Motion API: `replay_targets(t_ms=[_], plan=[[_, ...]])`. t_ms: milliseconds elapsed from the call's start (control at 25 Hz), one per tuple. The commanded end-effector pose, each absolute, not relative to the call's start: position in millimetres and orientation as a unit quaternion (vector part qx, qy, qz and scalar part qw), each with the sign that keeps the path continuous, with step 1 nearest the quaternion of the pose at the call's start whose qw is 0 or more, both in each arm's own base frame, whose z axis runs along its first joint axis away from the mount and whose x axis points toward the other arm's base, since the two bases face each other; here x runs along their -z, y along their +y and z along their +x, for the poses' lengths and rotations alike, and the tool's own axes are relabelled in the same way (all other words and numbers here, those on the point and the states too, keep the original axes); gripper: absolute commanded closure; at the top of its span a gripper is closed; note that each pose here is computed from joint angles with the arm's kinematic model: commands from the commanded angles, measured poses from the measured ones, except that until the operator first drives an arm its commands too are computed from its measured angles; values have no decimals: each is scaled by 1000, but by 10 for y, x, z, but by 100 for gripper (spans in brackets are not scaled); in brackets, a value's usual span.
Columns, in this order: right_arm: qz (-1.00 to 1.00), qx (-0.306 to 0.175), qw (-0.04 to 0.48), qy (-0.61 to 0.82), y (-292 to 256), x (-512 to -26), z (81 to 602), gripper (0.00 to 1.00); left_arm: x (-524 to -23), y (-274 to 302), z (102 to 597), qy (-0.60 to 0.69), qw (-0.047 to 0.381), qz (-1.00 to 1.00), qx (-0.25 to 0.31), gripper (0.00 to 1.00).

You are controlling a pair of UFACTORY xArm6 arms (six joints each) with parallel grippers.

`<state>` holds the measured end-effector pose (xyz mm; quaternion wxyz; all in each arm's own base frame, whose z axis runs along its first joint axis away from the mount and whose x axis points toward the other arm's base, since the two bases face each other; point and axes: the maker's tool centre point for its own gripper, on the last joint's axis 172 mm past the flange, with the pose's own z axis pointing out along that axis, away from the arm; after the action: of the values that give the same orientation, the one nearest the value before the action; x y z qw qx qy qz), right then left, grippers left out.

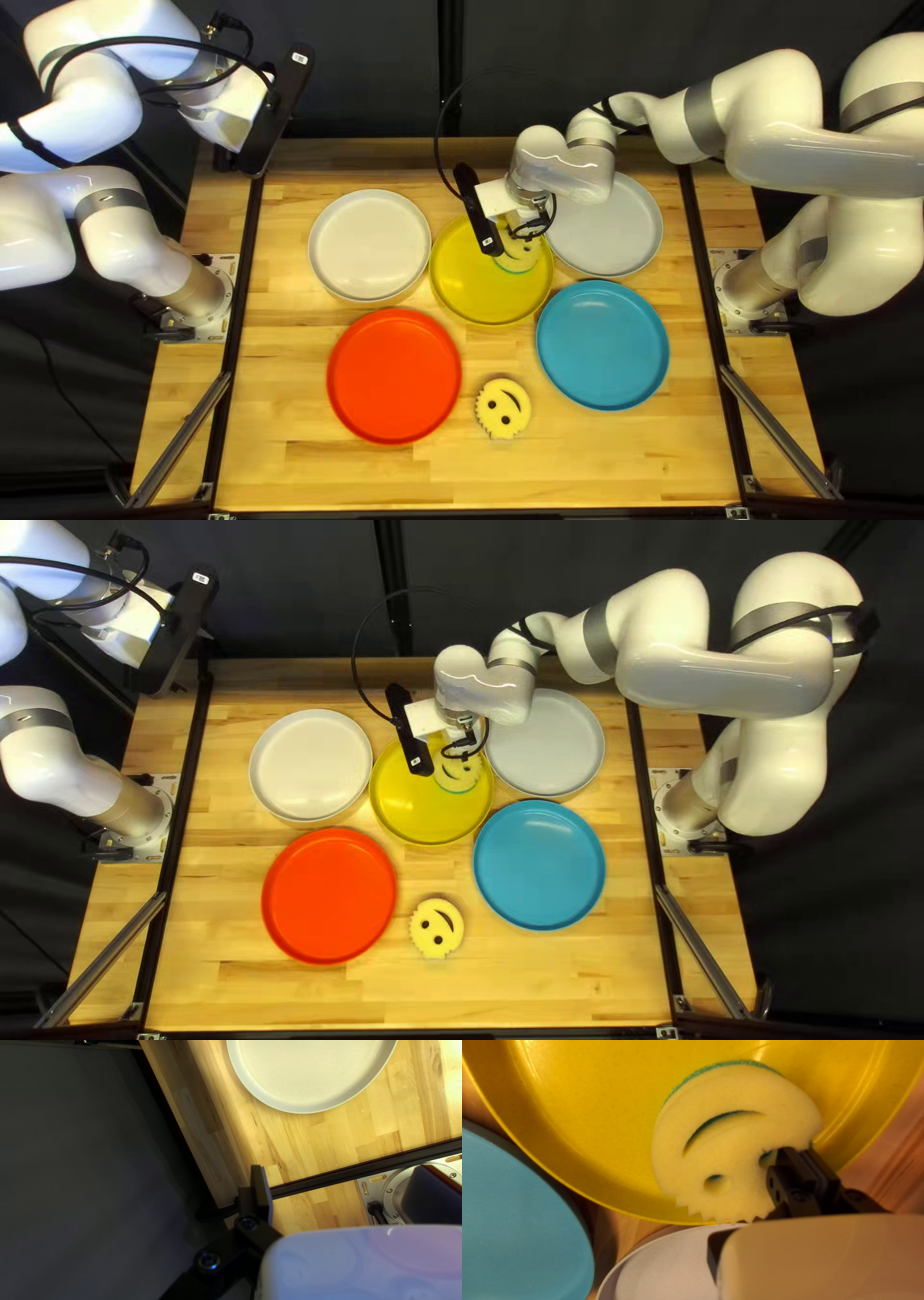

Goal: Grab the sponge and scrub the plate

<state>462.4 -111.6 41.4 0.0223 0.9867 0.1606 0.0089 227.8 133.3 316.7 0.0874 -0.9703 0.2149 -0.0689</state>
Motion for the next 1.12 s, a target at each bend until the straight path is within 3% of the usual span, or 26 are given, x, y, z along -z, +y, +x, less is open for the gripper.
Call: replay_targets(t_ms=[40,480,1120], plan=[[986,-14,23,167,-1120,-413,4829,100,-3167,1333,2278,215,87,-970,69,0],[981,-23,29,192,-1013,-402,5320,100,-3167,1333,2278,215,87,-970,69,0],[983,-7,25,179,-877,-473,4529,100,-3167,1333,2278,215,87,-970,69,0]])
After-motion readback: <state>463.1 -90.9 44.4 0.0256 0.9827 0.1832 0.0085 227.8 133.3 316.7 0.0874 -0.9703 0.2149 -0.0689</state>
